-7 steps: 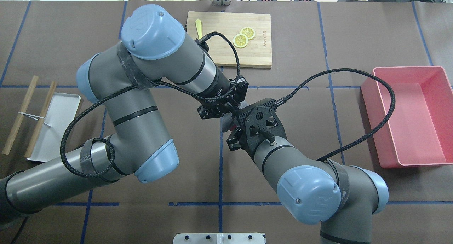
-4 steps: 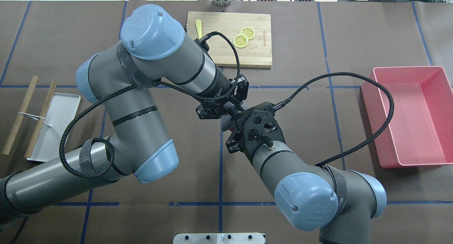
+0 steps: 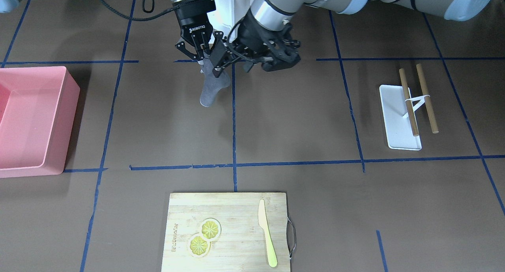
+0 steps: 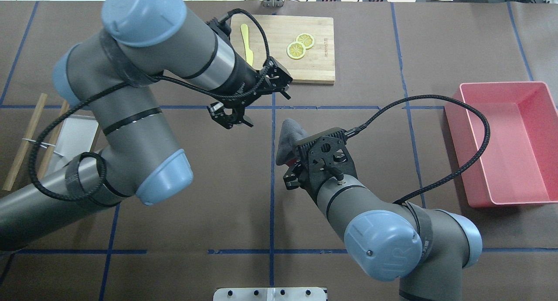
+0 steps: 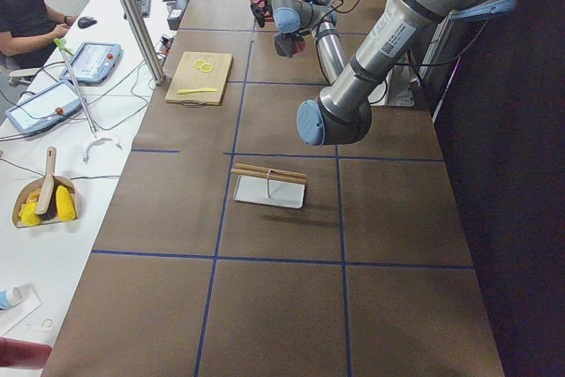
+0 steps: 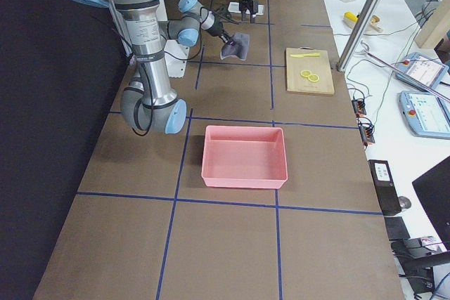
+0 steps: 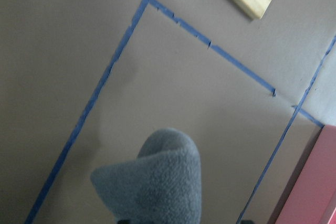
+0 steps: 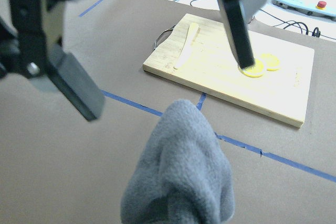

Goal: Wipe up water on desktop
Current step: 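Open the left gripper and withdraw it while the right gripper holds the towel, then lower the towel with the right gripper and wipe across the table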

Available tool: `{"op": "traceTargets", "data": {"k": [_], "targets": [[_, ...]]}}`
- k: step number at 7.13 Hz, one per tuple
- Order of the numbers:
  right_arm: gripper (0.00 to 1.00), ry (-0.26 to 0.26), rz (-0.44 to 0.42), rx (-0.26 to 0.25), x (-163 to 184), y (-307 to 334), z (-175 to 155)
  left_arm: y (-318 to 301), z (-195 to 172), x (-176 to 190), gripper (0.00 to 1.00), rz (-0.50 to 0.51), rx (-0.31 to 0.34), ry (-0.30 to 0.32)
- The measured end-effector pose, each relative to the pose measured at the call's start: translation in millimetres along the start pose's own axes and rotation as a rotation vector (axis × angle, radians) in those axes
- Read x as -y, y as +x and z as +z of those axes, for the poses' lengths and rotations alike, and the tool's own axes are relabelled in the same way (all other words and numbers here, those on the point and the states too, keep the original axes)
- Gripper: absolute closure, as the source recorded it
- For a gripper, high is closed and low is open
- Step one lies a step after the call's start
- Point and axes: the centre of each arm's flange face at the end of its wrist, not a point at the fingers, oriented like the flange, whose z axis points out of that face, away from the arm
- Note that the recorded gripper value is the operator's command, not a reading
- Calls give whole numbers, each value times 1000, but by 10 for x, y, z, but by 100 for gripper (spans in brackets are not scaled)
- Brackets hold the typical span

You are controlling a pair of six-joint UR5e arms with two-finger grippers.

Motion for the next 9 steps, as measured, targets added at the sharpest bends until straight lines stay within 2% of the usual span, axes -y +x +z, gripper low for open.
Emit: {"op": "traceTargets", "data": {"k": [2, 3, 6, 7, 8, 9], "targets": [[100, -111, 99, -43, -109, 505, 186, -401, -406, 437, 4, 51, -5, 78], [100, -188, 142, -74, -126, 900, 278, -596, -537, 651, 4, 90, 9, 112], [100, -481, 322, -139, -125, 2348, 312, -1113, -759, 1193, 1, 211, 81, 185], [100, -556, 345, -154, -228, 2624, 382, -1232, -840, 1341, 1, 228, 97, 206], [100, -619, 346, -155, -314, 2723, 555, -1336, -929, 1479, 1, 236, 111, 227], [100, -676, 353, -127, -291, 2600, 745, -1427, -1018, 1603, 1, 243, 122, 246]]}}
